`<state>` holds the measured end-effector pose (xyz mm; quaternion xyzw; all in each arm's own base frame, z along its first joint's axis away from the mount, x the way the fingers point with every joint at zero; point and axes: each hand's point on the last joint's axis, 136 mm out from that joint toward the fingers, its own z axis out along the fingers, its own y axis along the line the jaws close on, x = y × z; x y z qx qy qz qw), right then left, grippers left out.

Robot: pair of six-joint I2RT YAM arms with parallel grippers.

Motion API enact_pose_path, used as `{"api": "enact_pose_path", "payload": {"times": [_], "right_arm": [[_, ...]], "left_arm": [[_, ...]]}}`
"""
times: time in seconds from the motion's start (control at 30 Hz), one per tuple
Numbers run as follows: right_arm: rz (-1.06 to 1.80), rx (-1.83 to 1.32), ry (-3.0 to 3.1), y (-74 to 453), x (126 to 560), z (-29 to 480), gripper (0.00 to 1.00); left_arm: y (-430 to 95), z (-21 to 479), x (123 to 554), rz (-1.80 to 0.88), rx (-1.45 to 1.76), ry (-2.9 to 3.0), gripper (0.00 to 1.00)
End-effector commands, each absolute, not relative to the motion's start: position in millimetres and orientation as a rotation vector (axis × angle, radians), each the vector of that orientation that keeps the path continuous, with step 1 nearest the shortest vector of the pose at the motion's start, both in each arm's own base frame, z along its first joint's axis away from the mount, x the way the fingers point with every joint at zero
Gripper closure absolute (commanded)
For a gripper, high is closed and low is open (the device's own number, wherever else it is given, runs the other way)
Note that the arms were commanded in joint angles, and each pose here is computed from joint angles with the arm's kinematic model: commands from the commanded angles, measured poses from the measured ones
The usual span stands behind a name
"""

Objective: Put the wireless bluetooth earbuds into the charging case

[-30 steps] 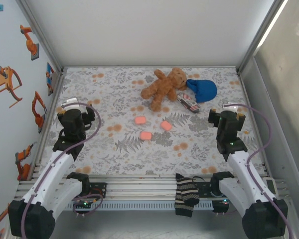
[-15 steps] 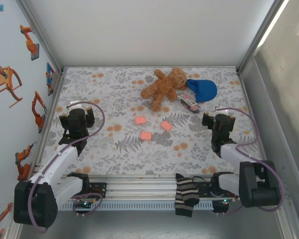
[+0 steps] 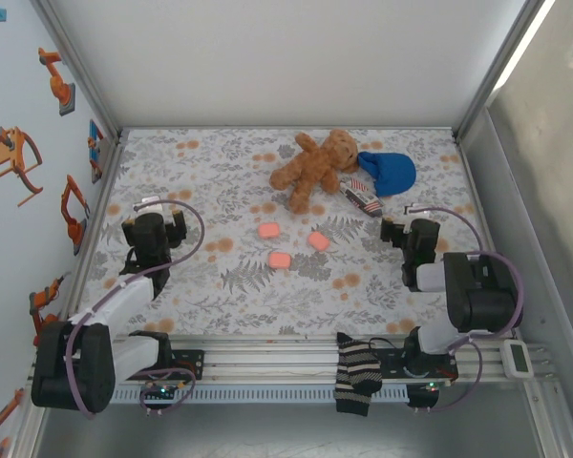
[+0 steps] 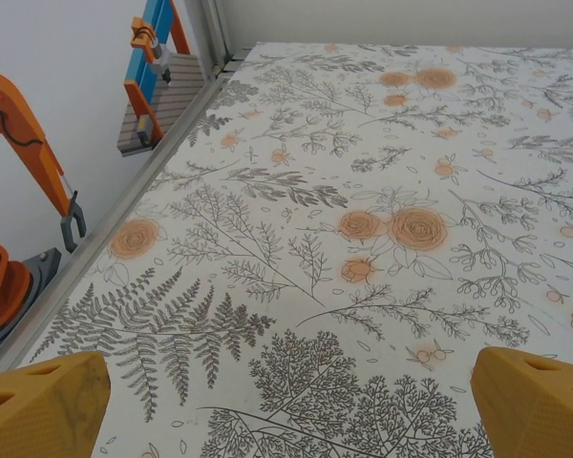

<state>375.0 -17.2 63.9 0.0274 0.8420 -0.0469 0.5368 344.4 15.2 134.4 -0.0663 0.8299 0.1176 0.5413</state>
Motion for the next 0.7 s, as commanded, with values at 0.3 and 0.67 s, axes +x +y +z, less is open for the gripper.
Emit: {"api": "enact_pose_path", "payload": {"times": [0.3,0.67], "right_arm": [[-0.04,0.116,1.941,-27.2,394.7,88.3,0.0],[-0.044,0.113,1.941,-26.9,394.8,88.1,0.0]], "left_arm": [[-5.1,125.5,371.1,0.174,-0.039,1.855,0.04],[-10.3,89.0,385.6,0.103,0.008,1.911,0.04]]}}
